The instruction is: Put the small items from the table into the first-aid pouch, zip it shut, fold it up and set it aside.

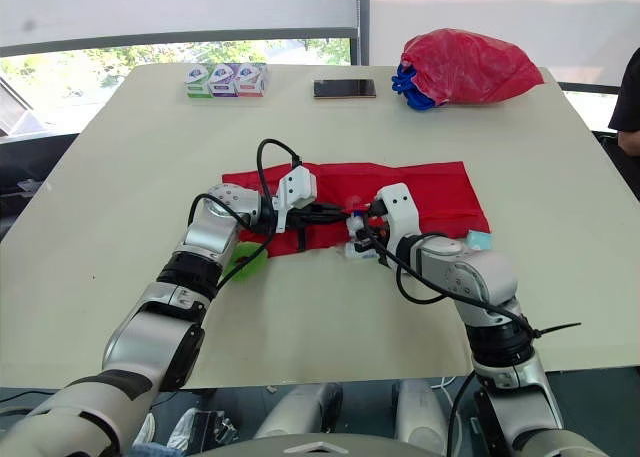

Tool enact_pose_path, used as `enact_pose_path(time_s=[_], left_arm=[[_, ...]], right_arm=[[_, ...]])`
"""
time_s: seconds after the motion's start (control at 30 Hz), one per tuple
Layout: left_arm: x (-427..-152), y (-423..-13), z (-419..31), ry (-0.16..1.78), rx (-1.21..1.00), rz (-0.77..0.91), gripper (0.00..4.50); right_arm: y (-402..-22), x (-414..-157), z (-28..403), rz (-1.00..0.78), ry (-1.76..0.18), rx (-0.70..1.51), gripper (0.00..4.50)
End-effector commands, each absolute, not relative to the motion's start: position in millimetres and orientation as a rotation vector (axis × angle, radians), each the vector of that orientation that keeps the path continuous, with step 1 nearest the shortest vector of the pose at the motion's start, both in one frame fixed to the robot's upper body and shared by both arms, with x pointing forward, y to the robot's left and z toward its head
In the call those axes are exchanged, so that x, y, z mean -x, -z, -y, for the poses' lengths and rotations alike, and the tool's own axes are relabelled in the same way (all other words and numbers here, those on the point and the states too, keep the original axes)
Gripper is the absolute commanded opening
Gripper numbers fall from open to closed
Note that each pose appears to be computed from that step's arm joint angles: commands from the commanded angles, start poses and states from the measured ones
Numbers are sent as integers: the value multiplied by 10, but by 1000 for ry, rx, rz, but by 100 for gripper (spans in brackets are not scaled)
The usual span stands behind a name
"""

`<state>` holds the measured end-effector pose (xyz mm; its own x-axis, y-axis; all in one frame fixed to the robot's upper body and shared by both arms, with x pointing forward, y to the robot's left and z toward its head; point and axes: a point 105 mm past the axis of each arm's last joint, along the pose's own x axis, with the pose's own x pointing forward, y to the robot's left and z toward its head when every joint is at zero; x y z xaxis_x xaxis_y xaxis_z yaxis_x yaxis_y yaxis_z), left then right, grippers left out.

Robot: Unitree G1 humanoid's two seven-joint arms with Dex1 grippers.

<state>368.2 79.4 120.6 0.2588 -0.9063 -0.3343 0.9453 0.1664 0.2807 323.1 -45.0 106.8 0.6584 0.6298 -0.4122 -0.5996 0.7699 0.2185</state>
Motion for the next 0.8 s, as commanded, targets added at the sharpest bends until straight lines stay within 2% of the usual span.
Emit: enact_pose_path(time_s=[0.03,0.4,0.63,0.67,0.7,0.73,0.8], left_arm=[[-3596,-1281,-635,1392,-503,-48,0],[-3576,-1287,-583,1415,-519,-41,0],[-3618,-1272,-642,1394,-552,-43,0],[-3630,-1264,-661,1387,-568,-44,0],[-3639,-1261,-675,1383,-577,-44,0],[-3646,-1263,-681,1381,-580,-42,0],[-3657,-1273,-687,1379,-579,-39,0]], right_arm=[[-1248,-3399,319,-348,-727,70,3],[-1215,-3551,52,-260,-800,179,3],[-1179,-3543,136,-249,-808,221,3],[-1183,-3532,145,-246,-815,222,66],[-1186,-3525,149,-243,-818,224,98],[-1187,-3522,153,-241,-818,225,160],[-1191,-3522,172,-236,-815,230,227]])
